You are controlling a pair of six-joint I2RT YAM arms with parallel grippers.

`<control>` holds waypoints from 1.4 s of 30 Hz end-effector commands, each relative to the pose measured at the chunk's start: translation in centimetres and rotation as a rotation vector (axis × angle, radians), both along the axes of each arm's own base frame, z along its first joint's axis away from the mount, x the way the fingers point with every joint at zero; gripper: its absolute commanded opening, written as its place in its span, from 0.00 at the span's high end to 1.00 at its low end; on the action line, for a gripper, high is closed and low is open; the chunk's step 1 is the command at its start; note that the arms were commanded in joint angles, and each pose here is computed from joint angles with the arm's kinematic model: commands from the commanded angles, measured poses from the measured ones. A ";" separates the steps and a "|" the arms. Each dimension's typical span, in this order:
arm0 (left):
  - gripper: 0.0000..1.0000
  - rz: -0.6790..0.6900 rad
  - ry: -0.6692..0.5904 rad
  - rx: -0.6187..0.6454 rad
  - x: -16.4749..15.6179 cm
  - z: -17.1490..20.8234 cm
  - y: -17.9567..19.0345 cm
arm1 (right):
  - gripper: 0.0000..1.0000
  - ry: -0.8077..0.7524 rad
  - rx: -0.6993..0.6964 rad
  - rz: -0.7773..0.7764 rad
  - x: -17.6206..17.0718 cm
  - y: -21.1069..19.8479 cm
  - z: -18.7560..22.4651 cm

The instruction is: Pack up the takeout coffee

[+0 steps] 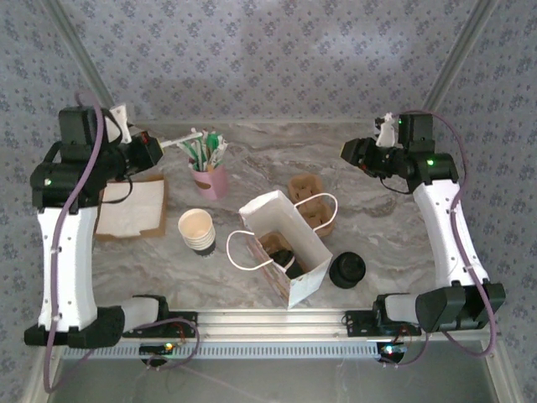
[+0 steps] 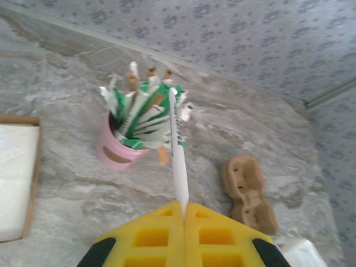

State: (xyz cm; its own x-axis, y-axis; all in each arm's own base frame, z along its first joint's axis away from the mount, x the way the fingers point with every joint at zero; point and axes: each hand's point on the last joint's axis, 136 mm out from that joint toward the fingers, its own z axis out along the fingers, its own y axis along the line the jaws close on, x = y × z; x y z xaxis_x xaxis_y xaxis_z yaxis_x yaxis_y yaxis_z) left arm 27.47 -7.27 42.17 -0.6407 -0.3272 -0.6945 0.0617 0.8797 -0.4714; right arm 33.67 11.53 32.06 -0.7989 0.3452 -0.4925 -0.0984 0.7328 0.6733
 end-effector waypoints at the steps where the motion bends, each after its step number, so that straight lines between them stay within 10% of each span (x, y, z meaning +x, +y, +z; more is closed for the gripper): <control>1: 0.96 -0.102 -0.022 -0.092 -2.9 1.9 -1.9 | 0.56 -0.022 -0.008 -0.008 -1.2 -0.1 1.4; 24: 1.00 -0.538 0.035 -0.382 -11.8 2.6 -9.0 | 0.55 -0.011 -0.016 -0.004 -3.7 -0.3 1.1; 42: 1.00 -0.537 0.238 -0.140 -12.8 -3.8 -9.1 | 0.55 -0.002 -0.005 0.011 -4.1 -0.2 0.2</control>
State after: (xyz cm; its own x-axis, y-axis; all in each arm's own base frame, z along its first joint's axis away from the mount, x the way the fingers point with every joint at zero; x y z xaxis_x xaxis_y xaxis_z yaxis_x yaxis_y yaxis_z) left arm 14.88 -17.24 38.78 -0.8829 -0.0171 -0.4693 0.3582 0.6216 -0.6966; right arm 30.14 11.17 32.26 -0.7974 0.3466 -0.4941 -0.0904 0.7408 0.6656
